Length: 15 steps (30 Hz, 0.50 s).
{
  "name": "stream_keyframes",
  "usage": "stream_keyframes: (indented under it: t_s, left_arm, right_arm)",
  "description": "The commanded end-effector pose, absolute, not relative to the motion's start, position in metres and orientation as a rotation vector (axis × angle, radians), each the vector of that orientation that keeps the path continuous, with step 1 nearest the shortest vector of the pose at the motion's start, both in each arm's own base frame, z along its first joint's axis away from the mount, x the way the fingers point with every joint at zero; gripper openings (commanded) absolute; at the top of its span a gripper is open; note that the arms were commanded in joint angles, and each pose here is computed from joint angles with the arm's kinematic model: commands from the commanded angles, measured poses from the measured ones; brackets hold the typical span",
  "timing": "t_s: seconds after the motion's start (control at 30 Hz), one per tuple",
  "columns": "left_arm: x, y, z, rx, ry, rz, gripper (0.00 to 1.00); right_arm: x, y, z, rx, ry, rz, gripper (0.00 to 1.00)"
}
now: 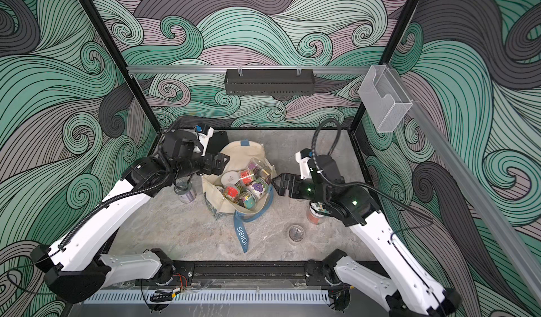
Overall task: Take out the seed jars from the canvas bag
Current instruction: Pick up the seed jar from the canvas bag.
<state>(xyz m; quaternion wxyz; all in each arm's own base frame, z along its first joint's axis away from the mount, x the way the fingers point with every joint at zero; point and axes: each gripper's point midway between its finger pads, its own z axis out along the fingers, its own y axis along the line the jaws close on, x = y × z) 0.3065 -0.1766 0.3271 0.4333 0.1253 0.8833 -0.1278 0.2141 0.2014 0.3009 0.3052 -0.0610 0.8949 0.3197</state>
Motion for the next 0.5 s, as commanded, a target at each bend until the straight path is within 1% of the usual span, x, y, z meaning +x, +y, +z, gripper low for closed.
stream_keyframes:
  t_s: [0.0, 0.1, 0.2, 0.33, 0.47]
  left_arm:
    - [0.309, -0.160, 0.292, 0.307, 2.325, -0.290, 0.99]
    - [0.317, -0.146, 0.269, 0.240, 2.407, -0.278, 0.98]
    - [0.319, -0.138, 0.253, 0.197, 2.437, -0.327, 0.96]
    - [0.315, -0.133, 0.237, 0.191, 2.458, -0.350, 0.92]
    - [0.307, -0.131, 0.230, 0.185, 2.453, -0.366, 0.88]
  right_arm:
    - [0.221, 0.226, 0.314, -0.314, 2.321, 0.764, 0.99]
    - [0.232, 0.251, 0.305, -0.396, 2.357, 0.674, 0.99]
    - [0.241, 0.275, 0.292, -0.482, 2.391, 0.556, 0.99]
    - [0.257, 0.303, 0.273, -0.576, 2.417, 0.400, 0.99]
    - [0.279, 0.318, 0.249, -0.610, 2.438, 0.248, 0.99]
